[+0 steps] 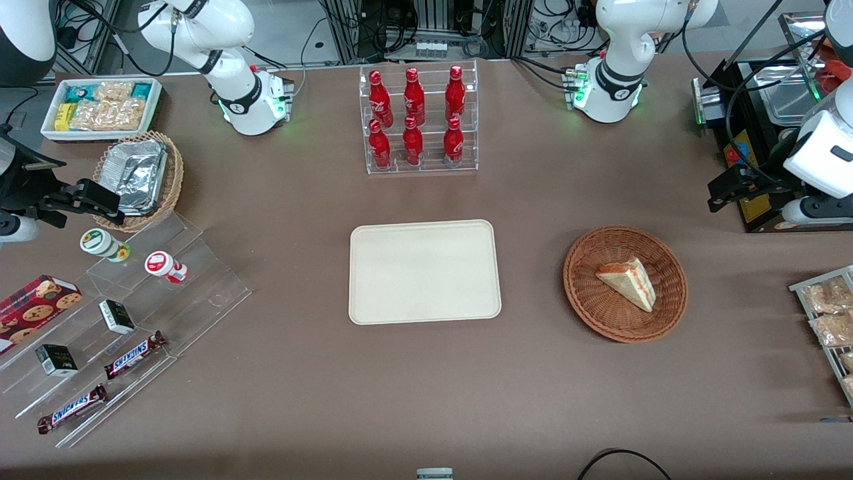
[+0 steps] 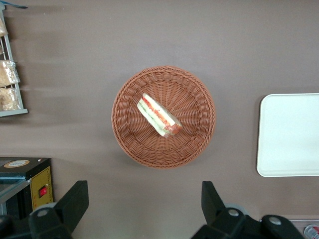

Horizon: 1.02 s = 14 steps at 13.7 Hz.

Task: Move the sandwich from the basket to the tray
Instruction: 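Move the left gripper over the wicker basket toward the sandwich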

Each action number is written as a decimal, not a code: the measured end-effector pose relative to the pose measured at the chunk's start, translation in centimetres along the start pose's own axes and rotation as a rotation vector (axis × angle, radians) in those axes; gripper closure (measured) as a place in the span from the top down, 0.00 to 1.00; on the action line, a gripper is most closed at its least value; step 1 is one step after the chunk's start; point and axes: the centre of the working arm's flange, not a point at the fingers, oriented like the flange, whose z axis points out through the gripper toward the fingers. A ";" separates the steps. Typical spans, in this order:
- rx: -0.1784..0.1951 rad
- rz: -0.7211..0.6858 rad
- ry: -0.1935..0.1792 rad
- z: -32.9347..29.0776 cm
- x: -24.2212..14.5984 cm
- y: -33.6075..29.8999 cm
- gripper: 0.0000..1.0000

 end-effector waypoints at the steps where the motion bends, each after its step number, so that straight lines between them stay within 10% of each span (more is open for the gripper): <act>1: 0.000 0.002 -0.002 0.1 0.0 0.1 1.00; 14: 0.006 -0.175 -0.018 10.3 1.9 0.4 1.00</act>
